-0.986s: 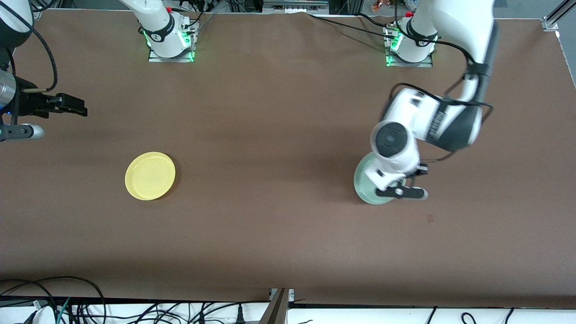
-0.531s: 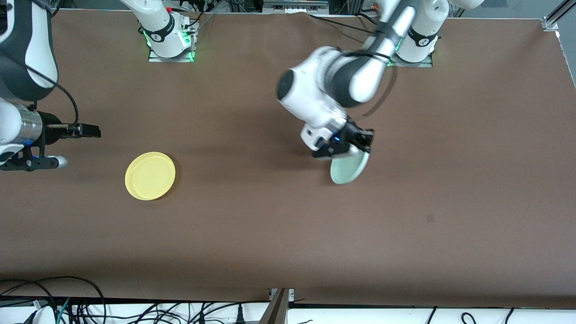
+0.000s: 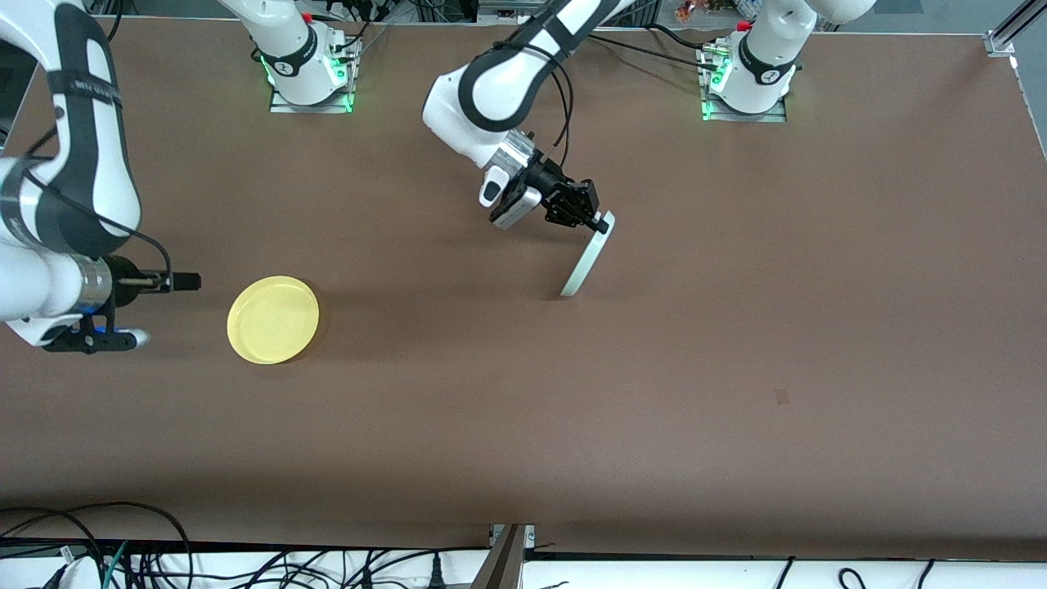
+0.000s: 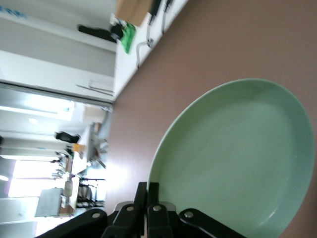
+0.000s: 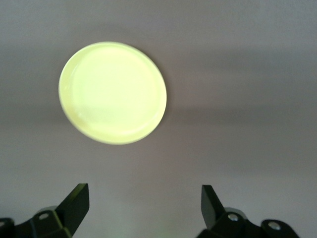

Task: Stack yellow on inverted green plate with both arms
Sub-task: 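Lift the green plate with the left gripper while the right gripper reaches yellow, then flip the green plate with the left gripper while the right gripper grips yellow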

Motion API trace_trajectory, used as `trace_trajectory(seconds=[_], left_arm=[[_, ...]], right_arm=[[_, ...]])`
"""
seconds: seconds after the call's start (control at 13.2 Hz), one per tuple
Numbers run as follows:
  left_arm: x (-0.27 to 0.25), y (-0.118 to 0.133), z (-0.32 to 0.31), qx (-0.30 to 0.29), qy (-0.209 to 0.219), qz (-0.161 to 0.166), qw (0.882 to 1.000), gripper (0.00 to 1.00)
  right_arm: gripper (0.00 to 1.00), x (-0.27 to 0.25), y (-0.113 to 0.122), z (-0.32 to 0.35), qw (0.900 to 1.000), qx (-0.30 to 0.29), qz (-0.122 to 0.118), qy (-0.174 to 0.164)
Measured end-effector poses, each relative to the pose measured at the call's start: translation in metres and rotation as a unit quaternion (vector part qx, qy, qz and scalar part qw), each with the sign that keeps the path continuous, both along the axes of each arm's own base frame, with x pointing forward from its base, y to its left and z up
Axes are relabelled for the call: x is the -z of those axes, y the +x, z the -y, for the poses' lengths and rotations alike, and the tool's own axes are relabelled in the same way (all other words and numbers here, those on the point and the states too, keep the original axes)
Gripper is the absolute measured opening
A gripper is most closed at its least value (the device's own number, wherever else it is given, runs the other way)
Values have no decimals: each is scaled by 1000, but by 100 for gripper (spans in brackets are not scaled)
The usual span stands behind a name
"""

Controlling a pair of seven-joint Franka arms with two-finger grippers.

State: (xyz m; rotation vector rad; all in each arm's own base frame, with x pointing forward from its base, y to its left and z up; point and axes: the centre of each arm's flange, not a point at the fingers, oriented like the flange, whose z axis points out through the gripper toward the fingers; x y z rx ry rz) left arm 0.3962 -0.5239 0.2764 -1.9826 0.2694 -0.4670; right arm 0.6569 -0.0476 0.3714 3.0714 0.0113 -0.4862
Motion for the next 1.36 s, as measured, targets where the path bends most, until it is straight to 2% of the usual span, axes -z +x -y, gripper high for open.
trace_trajectory(seconds=[0.23, 0.61, 0.99, 1.14, 1.36], left_arm=[[11, -15, 13, 27, 49, 33, 998, 3], [16, -6, 22, 55, 80, 80, 992, 3], [46, -28, 66, 116, 97, 125, 981, 3], [58, -31, 72, 126, 102, 132, 978, 3], [60, -33, 76, 131, 97, 133, 978, 3]], right_arm=[[100, 55, 5, 12, 1000, 5, 22, -3], [100, 114, -15, 18, 999, 13, 36, 2], [100, 147, -34, 31, 998, 41, 48, 17], [100, 154, -38, 36, 997, 42, 57, 18], [100, 167, -42, 37, 997, 52, 57, 29]])
